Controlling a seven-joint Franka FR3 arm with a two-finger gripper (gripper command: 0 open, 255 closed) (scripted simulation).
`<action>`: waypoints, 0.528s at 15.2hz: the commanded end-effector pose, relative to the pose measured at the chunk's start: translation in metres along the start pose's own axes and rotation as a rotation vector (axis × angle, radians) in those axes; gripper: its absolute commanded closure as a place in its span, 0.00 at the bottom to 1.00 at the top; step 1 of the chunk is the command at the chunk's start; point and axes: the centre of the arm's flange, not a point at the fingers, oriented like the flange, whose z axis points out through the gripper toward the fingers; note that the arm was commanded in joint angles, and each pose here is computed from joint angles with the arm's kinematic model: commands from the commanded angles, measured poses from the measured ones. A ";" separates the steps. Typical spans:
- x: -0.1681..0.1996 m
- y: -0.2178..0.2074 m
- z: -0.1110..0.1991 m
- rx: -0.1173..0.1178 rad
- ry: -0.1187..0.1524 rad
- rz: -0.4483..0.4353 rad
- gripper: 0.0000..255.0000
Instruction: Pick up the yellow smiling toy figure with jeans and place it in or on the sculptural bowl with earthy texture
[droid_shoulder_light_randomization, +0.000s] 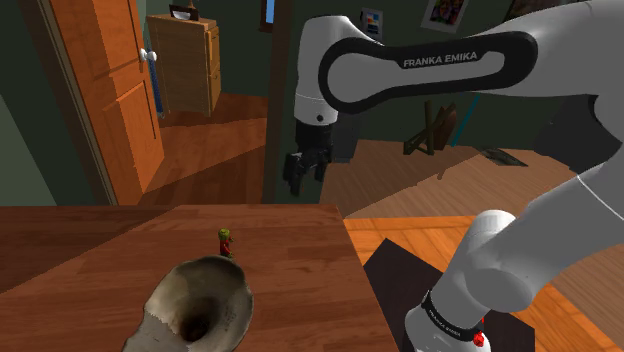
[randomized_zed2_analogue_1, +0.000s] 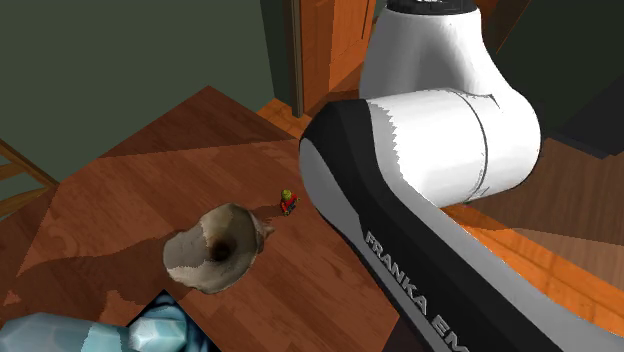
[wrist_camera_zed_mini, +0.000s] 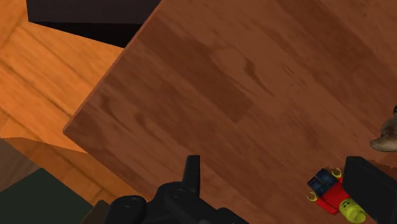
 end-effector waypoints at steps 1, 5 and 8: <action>0.014 -0.018 0.012 0.005 0.000 0.005 0.00; 0.044 -0.053 0.036 0.014 -0.002 0.013 0.00; 0.067 -0.080 0.054 0.021 -0.004 0.019 0.00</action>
